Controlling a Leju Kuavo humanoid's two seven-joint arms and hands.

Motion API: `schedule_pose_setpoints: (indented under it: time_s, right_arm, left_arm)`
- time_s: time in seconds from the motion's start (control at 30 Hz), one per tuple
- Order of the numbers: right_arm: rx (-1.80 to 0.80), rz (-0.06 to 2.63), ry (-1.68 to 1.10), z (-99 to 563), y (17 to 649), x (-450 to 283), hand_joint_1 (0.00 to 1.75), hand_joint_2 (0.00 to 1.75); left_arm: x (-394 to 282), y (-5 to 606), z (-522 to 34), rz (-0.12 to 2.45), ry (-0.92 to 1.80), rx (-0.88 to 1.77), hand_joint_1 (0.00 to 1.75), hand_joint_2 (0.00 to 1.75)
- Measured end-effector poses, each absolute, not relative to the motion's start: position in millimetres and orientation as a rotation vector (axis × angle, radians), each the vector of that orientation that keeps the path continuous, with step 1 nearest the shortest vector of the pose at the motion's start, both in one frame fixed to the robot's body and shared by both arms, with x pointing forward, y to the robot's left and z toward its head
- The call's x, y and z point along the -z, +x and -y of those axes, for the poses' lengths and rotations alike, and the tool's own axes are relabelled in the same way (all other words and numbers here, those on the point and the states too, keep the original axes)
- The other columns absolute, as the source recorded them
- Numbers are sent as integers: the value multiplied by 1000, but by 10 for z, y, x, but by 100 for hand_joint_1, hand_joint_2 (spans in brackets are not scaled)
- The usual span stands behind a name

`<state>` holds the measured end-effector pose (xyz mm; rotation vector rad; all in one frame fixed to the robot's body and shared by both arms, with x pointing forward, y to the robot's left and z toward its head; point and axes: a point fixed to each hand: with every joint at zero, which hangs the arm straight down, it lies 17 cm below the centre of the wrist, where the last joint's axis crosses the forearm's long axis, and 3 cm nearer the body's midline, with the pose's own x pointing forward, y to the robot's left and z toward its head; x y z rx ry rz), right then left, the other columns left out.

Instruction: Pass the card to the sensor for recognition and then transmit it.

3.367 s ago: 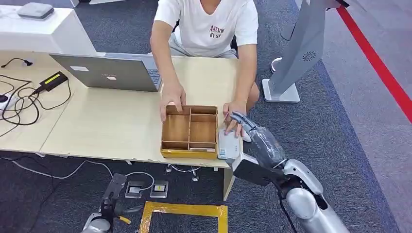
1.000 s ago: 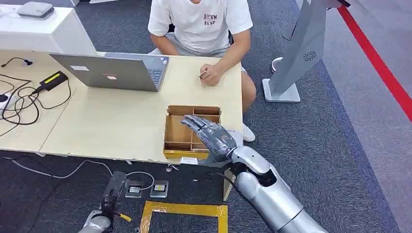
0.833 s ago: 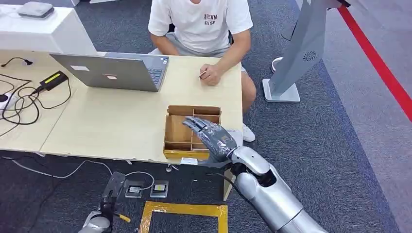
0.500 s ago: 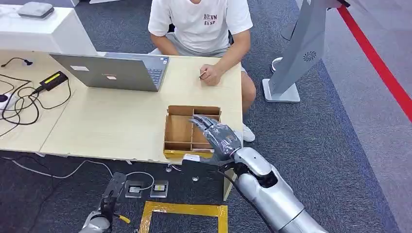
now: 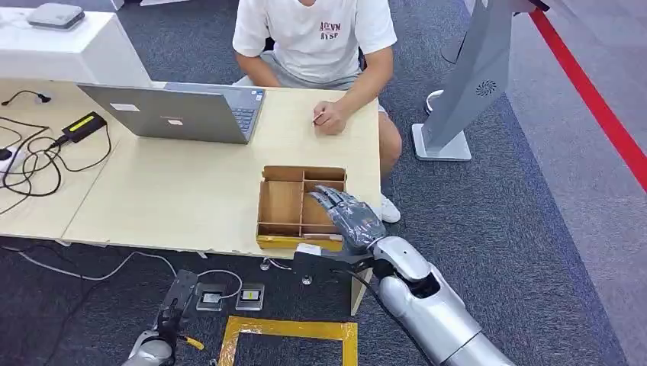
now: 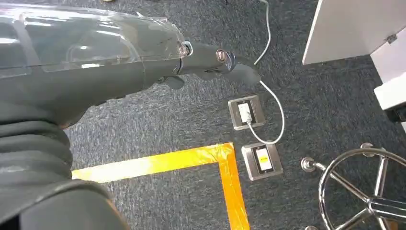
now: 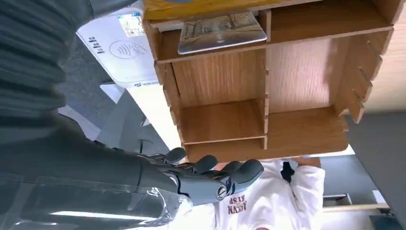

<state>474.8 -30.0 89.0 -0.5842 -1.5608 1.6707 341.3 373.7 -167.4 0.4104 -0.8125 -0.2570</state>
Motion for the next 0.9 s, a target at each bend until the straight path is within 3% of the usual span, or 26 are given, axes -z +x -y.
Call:
schedule_pose_setpoints:
  time_s: [0.9]
  right_arm:
    - [-1682, 1525, -562, 355, 4730, -733, 0, 175]
  left_arm:
    - [1641, 3475, -3716, 822, 403, 248, 0, 0]
